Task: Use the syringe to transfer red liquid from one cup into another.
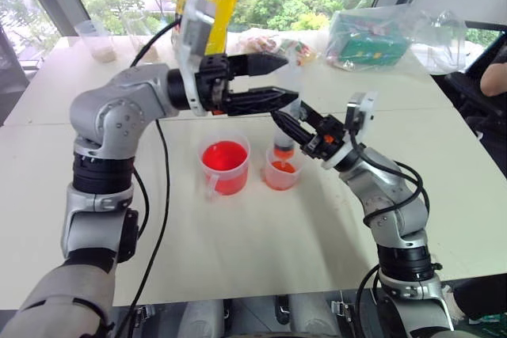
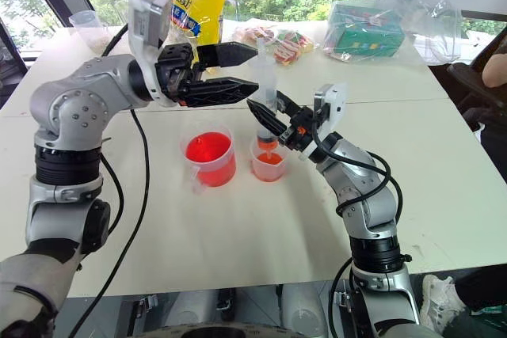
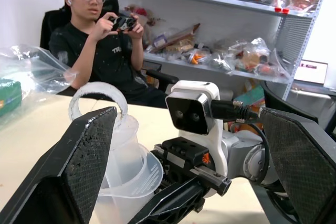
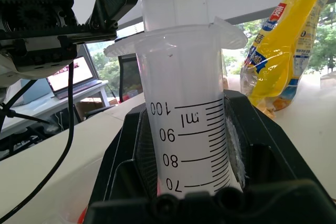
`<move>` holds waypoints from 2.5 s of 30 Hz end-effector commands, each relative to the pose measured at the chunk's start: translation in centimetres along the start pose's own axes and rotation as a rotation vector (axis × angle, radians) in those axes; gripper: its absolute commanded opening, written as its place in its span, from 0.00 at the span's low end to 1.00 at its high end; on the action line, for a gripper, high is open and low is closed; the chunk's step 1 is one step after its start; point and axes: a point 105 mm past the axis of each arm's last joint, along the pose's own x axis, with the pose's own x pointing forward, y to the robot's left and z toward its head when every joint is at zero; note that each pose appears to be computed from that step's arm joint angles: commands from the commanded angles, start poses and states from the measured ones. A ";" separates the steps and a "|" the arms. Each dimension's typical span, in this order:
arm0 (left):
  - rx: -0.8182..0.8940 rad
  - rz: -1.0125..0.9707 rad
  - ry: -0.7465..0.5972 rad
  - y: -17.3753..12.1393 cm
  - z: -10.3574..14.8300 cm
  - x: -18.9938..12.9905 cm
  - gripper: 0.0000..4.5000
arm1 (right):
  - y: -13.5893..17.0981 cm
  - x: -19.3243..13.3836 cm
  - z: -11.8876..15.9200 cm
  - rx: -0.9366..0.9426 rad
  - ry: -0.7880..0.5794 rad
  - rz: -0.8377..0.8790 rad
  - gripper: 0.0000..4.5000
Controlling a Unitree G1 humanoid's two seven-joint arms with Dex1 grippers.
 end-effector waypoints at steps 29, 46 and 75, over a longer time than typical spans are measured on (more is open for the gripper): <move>0.068 -0.036 0.086 1.4 -1.4 1.6 0.01 | 0.7 -0.2 1.7 -0.058 -0.040 0.032 0.31; 0.042 -0.052 0.158 1.8 -4.3 1.5 0.01 | 1.0 0.1 4.9 -0.088 -0.093 0.054 0.31; 0.116 0.175 0.036 3.9 1.9 -4.3 0.92 | 1.4 -0.5 2.9 0.005 -0.040 0.046 0.31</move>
